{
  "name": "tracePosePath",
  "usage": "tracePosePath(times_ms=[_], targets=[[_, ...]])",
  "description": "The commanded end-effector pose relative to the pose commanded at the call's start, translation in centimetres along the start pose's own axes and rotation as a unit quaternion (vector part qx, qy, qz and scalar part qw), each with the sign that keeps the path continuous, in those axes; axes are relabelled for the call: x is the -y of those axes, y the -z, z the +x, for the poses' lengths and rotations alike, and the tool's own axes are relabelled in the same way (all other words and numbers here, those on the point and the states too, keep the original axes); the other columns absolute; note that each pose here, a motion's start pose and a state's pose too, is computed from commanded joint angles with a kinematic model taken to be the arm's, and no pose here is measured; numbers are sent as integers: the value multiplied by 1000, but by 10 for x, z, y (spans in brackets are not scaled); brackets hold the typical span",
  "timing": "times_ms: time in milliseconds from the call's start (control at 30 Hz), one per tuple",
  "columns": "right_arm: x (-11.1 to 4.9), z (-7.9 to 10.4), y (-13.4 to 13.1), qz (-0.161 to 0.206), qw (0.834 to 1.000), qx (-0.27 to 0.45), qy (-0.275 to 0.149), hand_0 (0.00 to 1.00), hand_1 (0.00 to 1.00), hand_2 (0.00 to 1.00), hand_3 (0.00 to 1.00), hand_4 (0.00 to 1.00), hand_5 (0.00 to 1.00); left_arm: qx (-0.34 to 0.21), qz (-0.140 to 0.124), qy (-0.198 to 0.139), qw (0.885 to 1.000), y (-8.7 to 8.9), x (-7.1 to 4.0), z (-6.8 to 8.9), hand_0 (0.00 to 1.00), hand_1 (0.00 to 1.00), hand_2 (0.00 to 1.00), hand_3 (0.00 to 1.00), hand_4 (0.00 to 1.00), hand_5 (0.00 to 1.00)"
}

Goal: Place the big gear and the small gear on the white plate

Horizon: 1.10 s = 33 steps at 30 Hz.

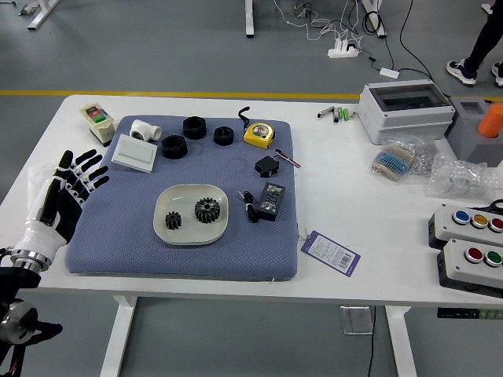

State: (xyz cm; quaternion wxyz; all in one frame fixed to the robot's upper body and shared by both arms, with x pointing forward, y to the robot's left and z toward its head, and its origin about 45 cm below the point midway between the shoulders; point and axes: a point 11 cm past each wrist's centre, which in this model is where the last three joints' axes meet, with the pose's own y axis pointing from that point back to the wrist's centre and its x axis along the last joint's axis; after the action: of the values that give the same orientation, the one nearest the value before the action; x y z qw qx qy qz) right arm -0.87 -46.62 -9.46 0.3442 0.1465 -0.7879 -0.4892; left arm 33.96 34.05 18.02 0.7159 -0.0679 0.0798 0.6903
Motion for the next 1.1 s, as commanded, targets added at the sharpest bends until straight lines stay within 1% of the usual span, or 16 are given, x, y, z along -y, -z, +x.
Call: tracePosePath(times_ms=[900, 933, 1100], targets=[[0, -1, 2, 2, 1000, 2, 1, 691, 712, 747, 564, 792, 645, 3, 0, -9, 1000, 0, 0, 3, 811, 807, 853, 789, 972, 854], [0, -1, 2, 2, 1000, 2, 1, 691, 712, 747, 564, 793, 645, 2, 0, -10, 1000, 0, 0, 3, 800, 789, 842, 789, 972, 855], [0, -1, 3, 2, 1000, 2, 0, 691, 712, 747, 564, 793, 645, -2, -2, -14, 1000, 0, 0, 5, 800, 789, 842, 789, 972, 855]])
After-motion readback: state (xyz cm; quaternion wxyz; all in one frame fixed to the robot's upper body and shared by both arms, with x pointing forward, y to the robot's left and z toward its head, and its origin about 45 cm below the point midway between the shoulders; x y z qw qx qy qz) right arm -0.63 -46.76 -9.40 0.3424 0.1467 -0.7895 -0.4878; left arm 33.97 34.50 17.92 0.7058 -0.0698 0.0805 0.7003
